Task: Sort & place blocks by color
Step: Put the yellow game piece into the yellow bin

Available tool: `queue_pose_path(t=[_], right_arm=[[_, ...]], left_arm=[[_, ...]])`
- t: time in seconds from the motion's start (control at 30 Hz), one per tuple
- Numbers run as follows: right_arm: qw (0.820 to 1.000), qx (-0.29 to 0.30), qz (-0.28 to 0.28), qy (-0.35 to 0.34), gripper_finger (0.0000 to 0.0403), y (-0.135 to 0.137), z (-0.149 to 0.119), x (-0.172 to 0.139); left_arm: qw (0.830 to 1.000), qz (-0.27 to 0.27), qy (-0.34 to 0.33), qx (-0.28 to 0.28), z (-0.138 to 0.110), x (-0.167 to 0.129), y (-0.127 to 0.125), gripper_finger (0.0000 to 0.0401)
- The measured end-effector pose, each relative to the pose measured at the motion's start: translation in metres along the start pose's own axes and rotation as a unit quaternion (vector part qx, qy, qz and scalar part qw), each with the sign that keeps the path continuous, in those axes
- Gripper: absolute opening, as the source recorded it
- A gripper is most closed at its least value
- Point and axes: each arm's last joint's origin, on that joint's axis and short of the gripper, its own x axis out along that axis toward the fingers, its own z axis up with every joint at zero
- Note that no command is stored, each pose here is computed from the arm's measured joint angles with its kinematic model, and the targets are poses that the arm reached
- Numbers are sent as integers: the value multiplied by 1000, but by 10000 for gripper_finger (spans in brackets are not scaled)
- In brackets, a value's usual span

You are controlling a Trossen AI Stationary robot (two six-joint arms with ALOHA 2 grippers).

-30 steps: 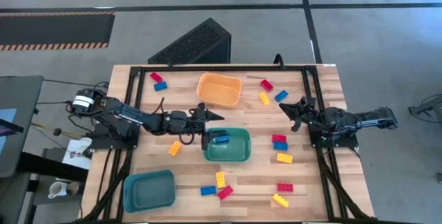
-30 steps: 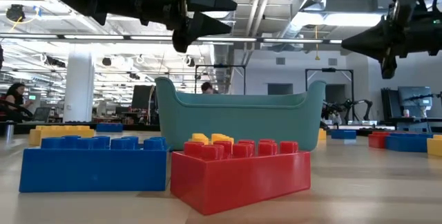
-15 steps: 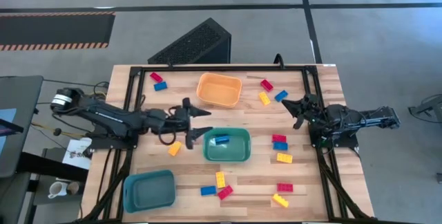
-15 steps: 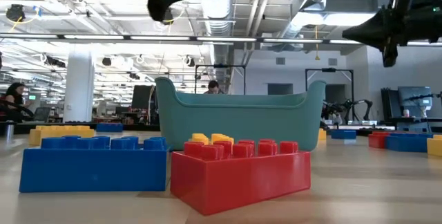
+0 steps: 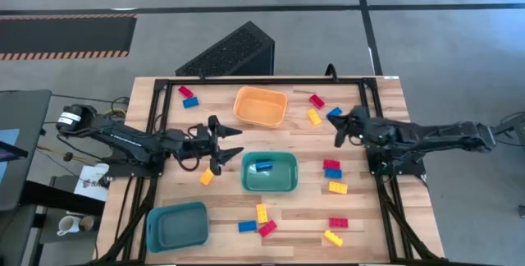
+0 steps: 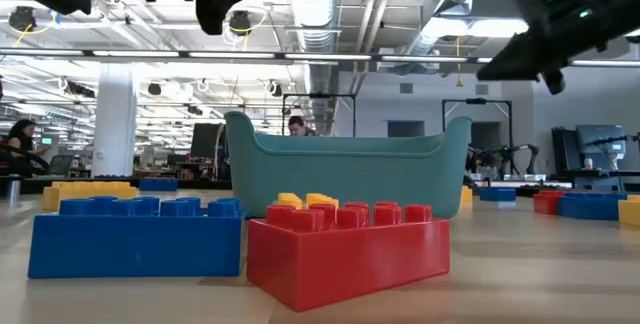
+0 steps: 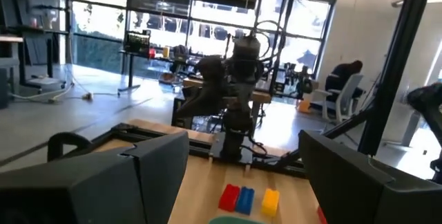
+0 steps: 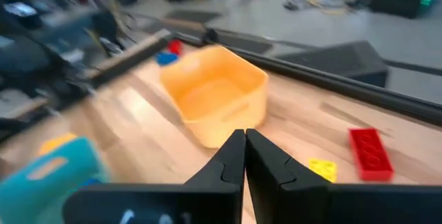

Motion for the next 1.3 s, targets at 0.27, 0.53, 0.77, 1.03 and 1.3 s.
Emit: queue_pose_path(t=[0.27,0.53,0.77,1.03,1.3], right_arm=[[992,-36,-105,68,132,-1,4,35],[974,-50,-185,123,262,-24,12,75],[959,-12,-181,216,281,-55,-2,111],[955,-29,-159,250,282,-60,-23,137],[948,-40,-159,275,282,-59,-40,148]], left_arm=[[1000,-4,0,19,32,-31,4,261],[998,3,-62,6,20,-65,13,261],[997,1,-81,0,13,-74,17,261],[997,5,-77,3,12,-74,17,261],[997,6,-77,5,12,-74,17,261]])
